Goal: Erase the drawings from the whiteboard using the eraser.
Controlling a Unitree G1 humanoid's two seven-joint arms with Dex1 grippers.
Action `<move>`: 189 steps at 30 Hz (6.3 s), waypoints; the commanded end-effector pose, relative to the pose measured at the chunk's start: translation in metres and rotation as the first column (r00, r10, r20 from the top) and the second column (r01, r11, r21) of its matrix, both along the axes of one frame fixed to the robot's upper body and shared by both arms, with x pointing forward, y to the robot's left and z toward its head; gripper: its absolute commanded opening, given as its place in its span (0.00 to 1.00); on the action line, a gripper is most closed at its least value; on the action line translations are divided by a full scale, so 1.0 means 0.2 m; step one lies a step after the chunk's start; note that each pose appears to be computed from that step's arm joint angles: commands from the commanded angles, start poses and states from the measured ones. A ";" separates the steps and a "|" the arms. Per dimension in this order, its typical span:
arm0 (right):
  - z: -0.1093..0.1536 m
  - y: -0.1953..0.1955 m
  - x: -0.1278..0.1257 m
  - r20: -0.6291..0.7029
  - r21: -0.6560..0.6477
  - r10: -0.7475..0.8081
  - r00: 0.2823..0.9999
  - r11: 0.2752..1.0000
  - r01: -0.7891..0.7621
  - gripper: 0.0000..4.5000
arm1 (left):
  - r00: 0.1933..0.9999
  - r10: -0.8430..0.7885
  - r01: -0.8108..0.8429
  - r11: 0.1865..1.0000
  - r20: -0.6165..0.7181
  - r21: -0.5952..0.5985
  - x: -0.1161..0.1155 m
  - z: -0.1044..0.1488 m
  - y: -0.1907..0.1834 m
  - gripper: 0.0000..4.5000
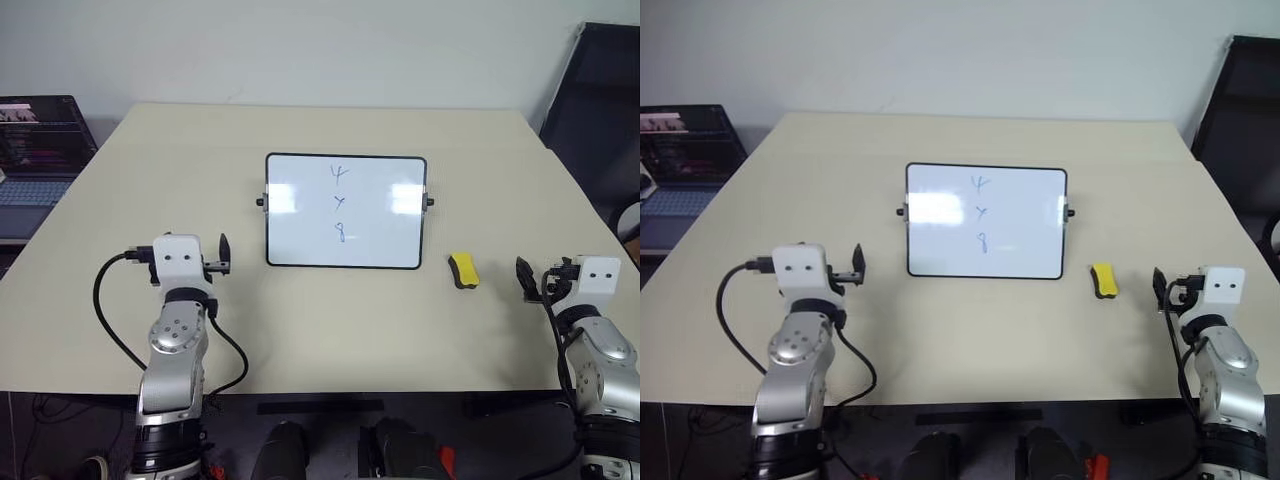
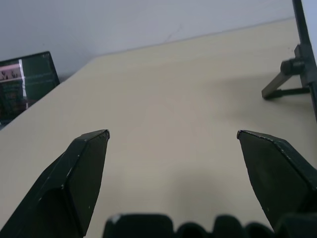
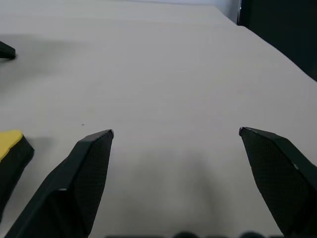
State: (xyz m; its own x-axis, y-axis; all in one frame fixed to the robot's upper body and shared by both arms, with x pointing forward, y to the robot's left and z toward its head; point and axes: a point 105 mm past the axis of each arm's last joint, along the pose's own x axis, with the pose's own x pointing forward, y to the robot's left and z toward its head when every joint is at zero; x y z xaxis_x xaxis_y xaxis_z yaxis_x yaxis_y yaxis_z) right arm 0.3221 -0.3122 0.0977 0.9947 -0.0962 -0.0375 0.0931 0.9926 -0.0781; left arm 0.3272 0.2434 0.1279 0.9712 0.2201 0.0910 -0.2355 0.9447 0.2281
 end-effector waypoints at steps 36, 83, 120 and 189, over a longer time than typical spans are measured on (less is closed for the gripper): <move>0.38 0.34 -0.08 0.092 0.064 0.189 0.978 0.979 -0.196 0.99 | 0.745 -0.667 0.657 0.741 0.032 0.137 0.15 0.55 -0.13 1.00; 0.07 0.55 0.11 -0.272 0.165 0.144 0.951 0.981 -0.102 0.99 | -0.106 -0.925 0.980 -0.159 -0.366 0.117 -0.02 0.40 -0.80 1.00; 0.43 0.75 -0.03 -0.075 -0.155 0.442 0.894 0.880 -0.448 0.24 | 0.547 -0.798 0.836 0.534 -0.254 0.124 0.14 0.44 -0.51 1.00; 0.58 1.48 0.65 -0.258 -0.606 0.646 0.718 0.471 -0.642 0.24 | 0.691 -0.678 0.719 0.678 -0.249 0.150 0.22 0.47 -0.44 1.00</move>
